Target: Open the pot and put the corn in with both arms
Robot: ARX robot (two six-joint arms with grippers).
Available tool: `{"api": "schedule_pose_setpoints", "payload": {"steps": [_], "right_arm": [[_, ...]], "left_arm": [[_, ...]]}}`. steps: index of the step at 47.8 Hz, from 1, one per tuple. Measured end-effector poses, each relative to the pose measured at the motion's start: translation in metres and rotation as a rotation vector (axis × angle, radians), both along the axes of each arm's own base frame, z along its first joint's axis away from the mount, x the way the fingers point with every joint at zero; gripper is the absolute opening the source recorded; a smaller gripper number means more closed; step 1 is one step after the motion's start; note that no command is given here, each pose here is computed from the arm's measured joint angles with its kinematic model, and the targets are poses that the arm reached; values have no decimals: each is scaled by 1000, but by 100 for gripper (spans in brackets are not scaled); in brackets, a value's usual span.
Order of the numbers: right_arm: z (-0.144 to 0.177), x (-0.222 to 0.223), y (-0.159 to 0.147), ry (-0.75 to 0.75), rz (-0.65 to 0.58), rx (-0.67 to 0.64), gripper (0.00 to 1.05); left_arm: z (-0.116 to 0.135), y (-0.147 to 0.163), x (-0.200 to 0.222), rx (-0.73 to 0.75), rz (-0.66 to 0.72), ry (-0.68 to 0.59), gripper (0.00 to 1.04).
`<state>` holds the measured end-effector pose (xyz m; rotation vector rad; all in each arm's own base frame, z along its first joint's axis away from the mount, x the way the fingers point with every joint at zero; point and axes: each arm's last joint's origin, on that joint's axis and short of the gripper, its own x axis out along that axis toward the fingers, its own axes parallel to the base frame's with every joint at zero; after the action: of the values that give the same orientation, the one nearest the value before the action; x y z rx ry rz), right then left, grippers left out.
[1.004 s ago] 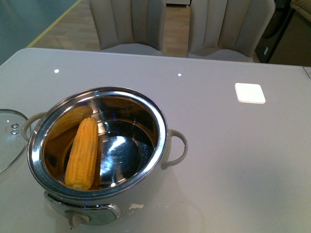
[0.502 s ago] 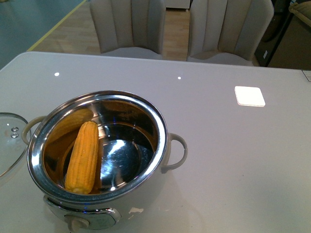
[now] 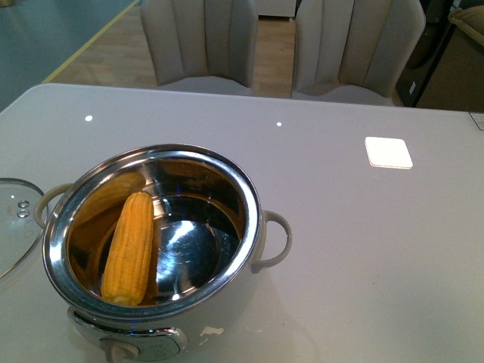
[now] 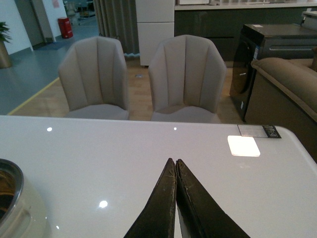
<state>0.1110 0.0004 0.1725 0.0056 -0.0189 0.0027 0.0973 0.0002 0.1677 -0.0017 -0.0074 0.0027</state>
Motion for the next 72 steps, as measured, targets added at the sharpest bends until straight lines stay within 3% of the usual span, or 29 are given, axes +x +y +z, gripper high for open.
{"api": "schedule_pose_setpoints", "payload": {"steps": [33,35,44,61,72], "right_arm": [[-3,-14,0,5,-1,0,2],[-3,-14,0,5,0,-1,7],[-3,-14,0,5,0,-1,45],[-3,-14,0,5,0,-1,95],[-3,-14,0,5,-1,-1,96]], "left_arm": [[0,0,0,0,0,0,98],[0,0,0,0,0,0,98],[0,0,0,0,0,0,98],[0,0,0,0,0,0,98],[0,0,0,0,0,0,98]]}}
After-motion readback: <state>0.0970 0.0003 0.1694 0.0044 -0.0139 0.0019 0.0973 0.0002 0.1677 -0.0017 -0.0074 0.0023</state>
